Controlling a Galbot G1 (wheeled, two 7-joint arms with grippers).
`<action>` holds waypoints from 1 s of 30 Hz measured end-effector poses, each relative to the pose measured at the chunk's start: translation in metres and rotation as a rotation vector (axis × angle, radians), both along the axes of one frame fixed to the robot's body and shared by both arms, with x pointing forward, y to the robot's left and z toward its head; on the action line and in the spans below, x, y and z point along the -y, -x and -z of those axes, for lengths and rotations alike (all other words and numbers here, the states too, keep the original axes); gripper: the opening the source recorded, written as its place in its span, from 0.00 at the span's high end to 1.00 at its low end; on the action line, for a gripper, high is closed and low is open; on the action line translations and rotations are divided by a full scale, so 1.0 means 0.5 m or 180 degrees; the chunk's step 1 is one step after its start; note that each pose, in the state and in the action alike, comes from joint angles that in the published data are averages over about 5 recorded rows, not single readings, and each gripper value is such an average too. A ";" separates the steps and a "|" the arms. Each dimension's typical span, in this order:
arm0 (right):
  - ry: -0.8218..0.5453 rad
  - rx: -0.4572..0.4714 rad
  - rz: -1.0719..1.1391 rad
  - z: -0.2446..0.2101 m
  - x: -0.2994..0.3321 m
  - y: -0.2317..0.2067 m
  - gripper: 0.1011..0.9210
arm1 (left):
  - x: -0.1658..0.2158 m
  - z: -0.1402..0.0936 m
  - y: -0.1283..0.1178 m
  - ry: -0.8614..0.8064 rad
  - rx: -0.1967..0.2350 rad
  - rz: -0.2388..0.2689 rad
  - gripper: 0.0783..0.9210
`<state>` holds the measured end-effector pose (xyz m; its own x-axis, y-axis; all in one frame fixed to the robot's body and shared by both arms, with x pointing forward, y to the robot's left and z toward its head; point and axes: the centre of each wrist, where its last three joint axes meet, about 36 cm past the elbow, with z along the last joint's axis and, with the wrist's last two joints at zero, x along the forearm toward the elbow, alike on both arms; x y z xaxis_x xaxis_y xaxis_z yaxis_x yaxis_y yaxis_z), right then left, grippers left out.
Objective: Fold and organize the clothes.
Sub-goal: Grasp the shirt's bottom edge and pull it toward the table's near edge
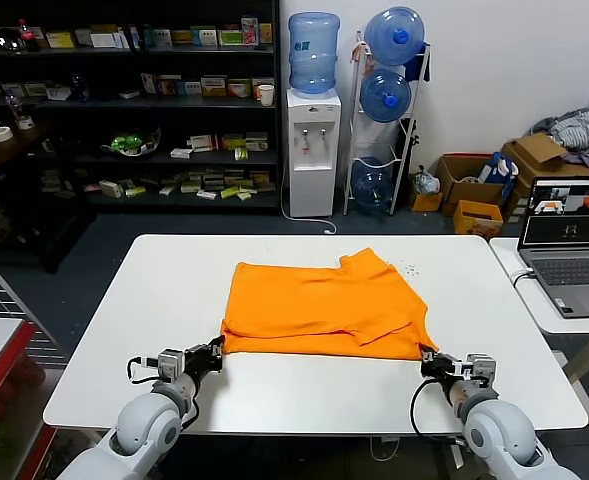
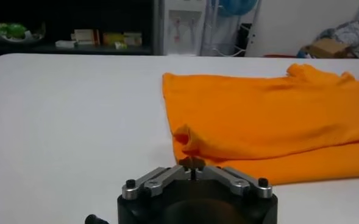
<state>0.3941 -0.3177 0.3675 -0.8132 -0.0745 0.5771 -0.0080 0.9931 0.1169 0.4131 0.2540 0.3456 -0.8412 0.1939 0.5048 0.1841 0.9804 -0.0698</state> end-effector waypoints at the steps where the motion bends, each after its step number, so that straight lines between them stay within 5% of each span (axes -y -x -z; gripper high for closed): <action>1: 0.0002 0.0000 0.0002 -0.001 0.000 0.001 0.97 | -0.001 -0.001 0.000 -0.0005 0.0001 -0.0004 0.99; 16: 0.0043 -0.0084 -0.0027 -0.063 -0.001 0.063 0.97 | -0.028 -0.059 0.044 -0.0015 -0.0103 -0.0081 0.99; 30: 0.0185 -0.0432 -0.0047 -0.097 -0.009 0.182 0.97 | -0.028 -0.113 0.155 -0.0019 -0.0327 -0.0018 0.99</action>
